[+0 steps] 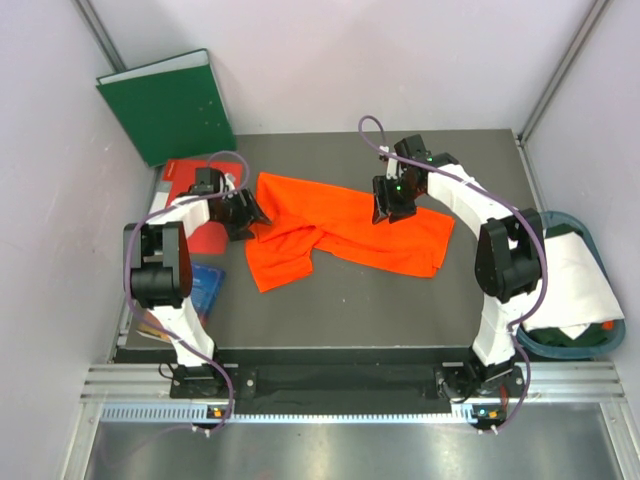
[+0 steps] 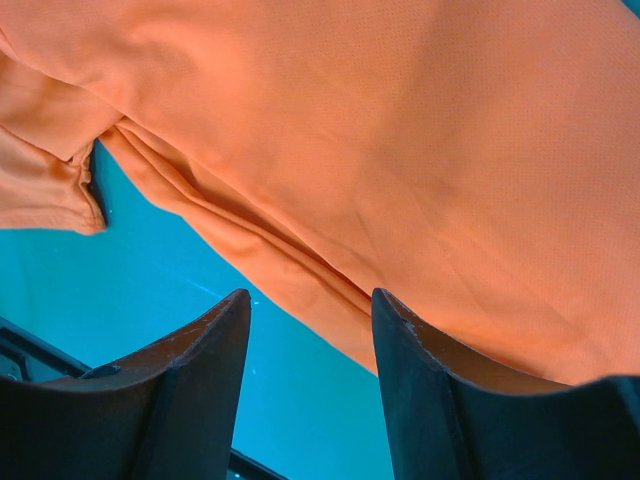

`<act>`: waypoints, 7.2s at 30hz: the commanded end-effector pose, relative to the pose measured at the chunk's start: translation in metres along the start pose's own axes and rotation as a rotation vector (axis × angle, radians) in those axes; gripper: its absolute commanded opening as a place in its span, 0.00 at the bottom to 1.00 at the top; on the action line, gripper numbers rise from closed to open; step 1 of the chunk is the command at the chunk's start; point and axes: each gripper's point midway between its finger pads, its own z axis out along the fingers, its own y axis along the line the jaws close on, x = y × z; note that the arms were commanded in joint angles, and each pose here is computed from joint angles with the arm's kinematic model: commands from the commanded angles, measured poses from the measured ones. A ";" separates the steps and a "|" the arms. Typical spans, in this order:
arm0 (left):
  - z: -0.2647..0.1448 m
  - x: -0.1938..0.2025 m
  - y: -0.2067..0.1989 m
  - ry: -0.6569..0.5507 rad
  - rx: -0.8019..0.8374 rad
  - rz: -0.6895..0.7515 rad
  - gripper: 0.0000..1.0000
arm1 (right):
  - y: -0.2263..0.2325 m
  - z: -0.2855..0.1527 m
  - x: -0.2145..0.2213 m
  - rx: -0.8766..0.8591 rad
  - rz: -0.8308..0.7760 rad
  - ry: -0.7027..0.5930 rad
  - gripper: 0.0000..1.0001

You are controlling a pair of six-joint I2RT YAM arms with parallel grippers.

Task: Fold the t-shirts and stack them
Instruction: Flatten the tshirt out

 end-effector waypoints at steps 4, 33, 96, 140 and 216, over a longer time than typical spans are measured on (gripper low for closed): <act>0.008 0.009 0.008 0.031 0.009 0.011 0.65 | 0.002 -0.005 -0.008 -0.012 -0.003 -0.041 0.52; -0.047 -0.108 -0.102 -0.305 0.235 0.112 0.00 | -0.039 -0.031 -0.001 0.079 0.188 -0.107 0.63; 0.019 -0.223 -0.144 -0.350 0.467 -0.044 0.00 | -0.029 0.079 0.054 0.485 -0.271 0.196 0.11; -0.038 -0.187 -0.128 -0.362 0.343 0.060 0.00 | -0.100 -0.034 -0.099 0.868 -0.248 -0.292 0.00; -0.005 -0.170 -0.113 -0.246 0.349 0.046 0.00 | -0.080 0.025 -0.067 0.724 -0.102 -0.142 0.45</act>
